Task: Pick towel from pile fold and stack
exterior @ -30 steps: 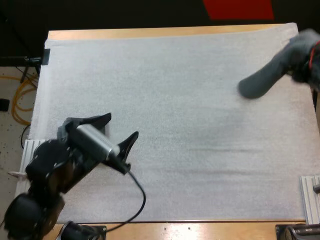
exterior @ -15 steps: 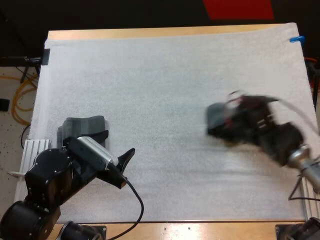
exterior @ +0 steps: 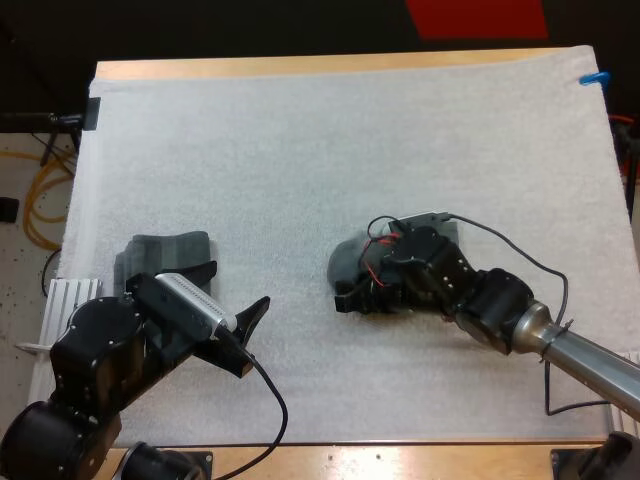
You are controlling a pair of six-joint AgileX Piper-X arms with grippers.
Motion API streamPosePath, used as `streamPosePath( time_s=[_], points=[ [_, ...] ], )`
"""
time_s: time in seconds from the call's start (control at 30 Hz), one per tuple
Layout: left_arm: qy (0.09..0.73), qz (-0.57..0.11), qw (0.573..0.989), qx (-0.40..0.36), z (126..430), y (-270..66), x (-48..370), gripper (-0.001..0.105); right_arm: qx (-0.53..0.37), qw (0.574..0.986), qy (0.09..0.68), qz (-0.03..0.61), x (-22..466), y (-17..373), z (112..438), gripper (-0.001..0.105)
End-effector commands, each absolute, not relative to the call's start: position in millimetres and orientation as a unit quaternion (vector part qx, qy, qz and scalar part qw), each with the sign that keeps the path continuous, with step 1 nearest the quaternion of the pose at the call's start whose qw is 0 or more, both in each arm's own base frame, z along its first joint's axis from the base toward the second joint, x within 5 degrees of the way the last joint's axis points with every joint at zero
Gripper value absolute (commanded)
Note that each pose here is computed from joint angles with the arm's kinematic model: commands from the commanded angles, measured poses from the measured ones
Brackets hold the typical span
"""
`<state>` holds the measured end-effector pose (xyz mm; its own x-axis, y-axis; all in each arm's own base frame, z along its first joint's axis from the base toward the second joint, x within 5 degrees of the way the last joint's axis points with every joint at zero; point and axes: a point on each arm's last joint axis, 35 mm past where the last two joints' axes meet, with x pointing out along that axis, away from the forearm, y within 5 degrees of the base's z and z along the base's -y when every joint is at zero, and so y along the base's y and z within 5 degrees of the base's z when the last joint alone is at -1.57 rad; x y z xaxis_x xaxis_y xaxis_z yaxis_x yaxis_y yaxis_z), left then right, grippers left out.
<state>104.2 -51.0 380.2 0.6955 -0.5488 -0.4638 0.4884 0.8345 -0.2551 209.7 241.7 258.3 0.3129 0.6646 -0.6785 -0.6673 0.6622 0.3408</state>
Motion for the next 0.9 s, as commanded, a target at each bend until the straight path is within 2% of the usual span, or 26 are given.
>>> streamPosePath(
  time_s=[0.0, 0.07, 0.13, 0.3, 0.43, 0.6, 0.7, 0.87],
  points=[
    [0.266, -0.281, 0.921, -0.057, 382.5, -51.1, 104.2, 0.072, 0.013, 0.802, 0.402, 0.441, 210.2, 245.4, 268.0, 0.07],
    [0.265, -0.278, 0.922, -0.056, 382.5, -50.9, 104.3, 0.072, 0.015, 0.786, 0.399, 0.472, 209.2, 247.5, 271.9, 0.078],
    [0.265, -0.273, 0.923, -0.055, 382.4, -50.6, 104.5, 0.072, 0.004, 0.783, 0.389, 0.486, 209.1, 248.1, 275.6, 0.078],
    [0.264, -0.27, 0.924, -0.055, 382.4, -50.4, 104.7, 0.072, -0.077, 0.823, 0.357, 0.435, 215.5, 243.1, 277.8, 0.078],
    [0.264, -0.27, 0.924, -0.055, 382.4, -50.4, 104.7, 0.072, -0.118, 0.842, 0.359, 0.386, 221.9, 233.3, 274.0, 0.078],
    [0.264, -0.27, 0.924, -0.055, 382.4, -50.4, 104.7, 0.072, -0.113, 0.846, 0.413, 0.318, 240.9, 199.8, 265.6, 0.078],
    [0.264, -0.27, 0.924, -0.055, 382.4, -50.4, 104.7, 0.072, -0.061, 0.827, 0.458, 0.319, 249.4, 179.5, 261.4, 0.078],
    [0.264, -0.27, 0.924, -0.055, 382.4, -50.4, 104.7, 0.072, 0.007, 0.792, 0.517, 0.326, 253.9, 167.4, 251.4, 0.078]
  ],
)
